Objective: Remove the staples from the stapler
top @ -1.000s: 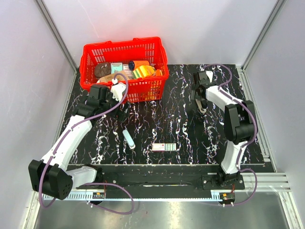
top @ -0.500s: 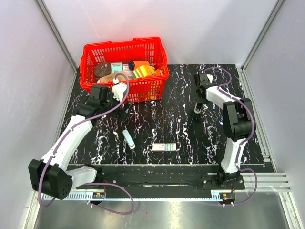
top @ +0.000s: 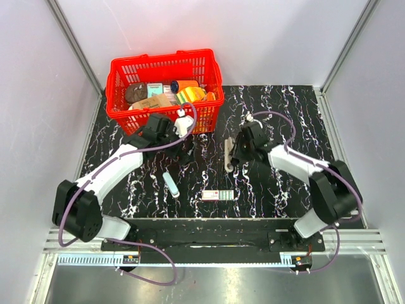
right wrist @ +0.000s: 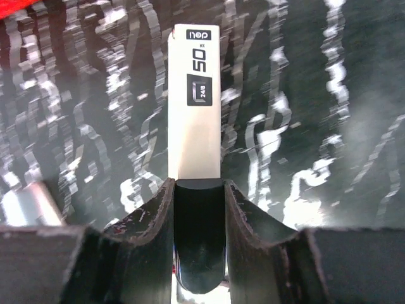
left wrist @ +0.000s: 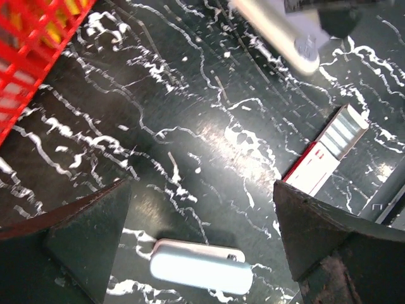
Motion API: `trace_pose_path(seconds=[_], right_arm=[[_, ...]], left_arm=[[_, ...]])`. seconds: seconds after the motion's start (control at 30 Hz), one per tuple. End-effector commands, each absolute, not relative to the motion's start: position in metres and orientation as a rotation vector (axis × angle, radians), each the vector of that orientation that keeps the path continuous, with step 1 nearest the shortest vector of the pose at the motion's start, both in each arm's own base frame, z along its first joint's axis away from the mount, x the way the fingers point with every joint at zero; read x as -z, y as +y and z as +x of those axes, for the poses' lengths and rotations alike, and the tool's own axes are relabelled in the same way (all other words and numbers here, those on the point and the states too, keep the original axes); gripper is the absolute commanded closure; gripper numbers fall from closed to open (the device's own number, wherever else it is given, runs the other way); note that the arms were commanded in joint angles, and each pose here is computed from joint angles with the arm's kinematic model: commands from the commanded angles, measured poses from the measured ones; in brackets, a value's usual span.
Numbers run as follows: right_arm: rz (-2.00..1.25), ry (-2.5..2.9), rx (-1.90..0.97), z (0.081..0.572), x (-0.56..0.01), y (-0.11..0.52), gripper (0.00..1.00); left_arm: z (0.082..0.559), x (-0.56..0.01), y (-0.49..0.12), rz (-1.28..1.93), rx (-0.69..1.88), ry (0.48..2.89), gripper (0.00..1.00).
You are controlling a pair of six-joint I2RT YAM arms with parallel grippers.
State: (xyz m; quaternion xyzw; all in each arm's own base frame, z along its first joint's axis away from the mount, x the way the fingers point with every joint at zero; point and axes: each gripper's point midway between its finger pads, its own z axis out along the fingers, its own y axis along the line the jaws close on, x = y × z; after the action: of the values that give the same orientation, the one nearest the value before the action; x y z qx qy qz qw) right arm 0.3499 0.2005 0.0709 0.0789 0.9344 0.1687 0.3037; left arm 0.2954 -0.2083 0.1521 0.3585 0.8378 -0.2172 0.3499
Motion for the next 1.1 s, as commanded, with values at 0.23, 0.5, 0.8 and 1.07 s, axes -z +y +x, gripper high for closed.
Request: trace_pose_path(seconds=[0.23,0.5,0.8,1.07], right_arm=[[0.363,1.926,-0.901,0.332,-0.186,0.271,1.00],[0.426,1.830,-0.990,0.310,-0.203,0.283,1.00],[0.422,1.806,-1.081,0.296,-0.215,0.295,1.00],[0.422,1.868,-1.166,0.283,-0.197,0.310,1.00]], left_arm=[[0.281,-0.145,-0.279,1.056,0.855,2.086,0.01],[0.278,-0.127,-0.292,1.083,0.913,2.120,0.01],[0.273,-0.123,-0.305,1.143,1.014,2.077,0.02],[0.272,-0.125,-0.303,1.205,1.001,2.022,0.35]])
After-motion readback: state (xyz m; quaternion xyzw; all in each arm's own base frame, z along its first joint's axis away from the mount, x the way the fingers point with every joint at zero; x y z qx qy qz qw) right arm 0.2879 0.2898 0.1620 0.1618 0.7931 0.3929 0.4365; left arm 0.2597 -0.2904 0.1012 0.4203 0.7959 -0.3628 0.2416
